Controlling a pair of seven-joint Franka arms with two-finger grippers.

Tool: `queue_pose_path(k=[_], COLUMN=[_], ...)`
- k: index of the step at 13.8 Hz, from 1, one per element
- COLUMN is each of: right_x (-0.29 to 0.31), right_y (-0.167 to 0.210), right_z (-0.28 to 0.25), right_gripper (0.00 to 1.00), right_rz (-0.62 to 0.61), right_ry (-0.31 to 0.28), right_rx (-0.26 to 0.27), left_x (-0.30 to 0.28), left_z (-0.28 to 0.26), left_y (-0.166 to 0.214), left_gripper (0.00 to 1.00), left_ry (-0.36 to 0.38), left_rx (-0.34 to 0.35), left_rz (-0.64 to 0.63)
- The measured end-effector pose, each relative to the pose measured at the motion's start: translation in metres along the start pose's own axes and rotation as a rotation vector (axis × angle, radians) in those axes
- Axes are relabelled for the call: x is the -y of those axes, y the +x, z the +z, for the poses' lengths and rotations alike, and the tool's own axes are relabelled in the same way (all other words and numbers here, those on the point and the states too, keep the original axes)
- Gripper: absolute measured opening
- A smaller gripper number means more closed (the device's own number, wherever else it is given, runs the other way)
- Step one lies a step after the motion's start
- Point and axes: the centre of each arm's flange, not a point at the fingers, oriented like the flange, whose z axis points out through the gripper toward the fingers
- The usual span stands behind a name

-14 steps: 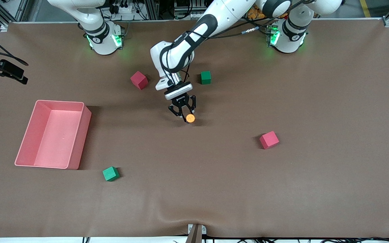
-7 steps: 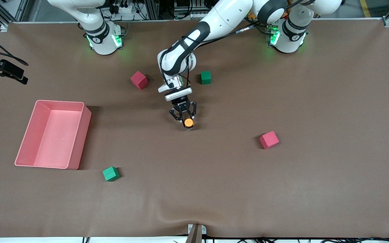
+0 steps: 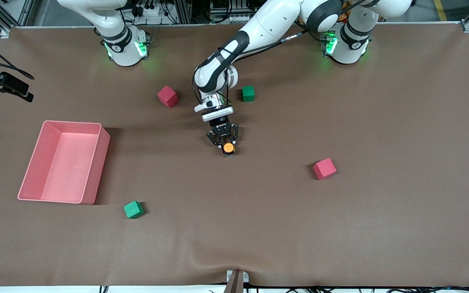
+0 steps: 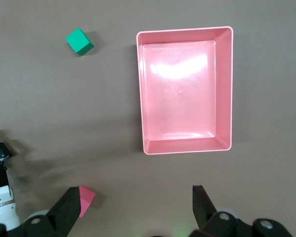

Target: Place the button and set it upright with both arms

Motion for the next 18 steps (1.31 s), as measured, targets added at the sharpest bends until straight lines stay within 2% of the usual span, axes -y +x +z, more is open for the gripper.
queue_pose_path(k=[3,6,8,11,14,16,18], right_x=[0.0,0.0,0.0,0.0,0.0,0.0,0.0], right_y=[0.001,0.002,0.002,0.002,0.002,0.002,0.002], right_z=[-0.001,-0.002,-0.001,-0.001,0.0,0.001,0.001], right_gripper=[1.0,1.0,1.0,1.0,1.0,1.0,1.0], right_rz=[0.0,0.0,0.0,0.001,0.001,0.001,0.0], right_ry=[0.001,0.001,0.001,0.001,0.001,0.001,0.001], right_rx=[-0.01,-0.02,-0.019,-0.018,-0.015,-0.014,-0.012], left_x=[-0.002,-0.012,-0.024,-0.037,-0.04,-0.034,-0.017], left_z=[-0.007,-0.037,-0.064,-0.103,-0.132,-0.136,-0.117], left_y=[-0.003,-0.001,0.022,0.079,0.151,0.214,0.288], left_gripper=[0.74,0.75,0.75,0.75,0.75,0.75,0.75], left_ry=[0.002,0.025,0.044,0.101,0.153,0.197,0.224], left_rx=[0.02,0.116,0.194,0.34,0.505,0.634,0.716], left_rz=[-0.017,-0.074,-0.148,-0.284,-0.361,-0.419,-0.487])
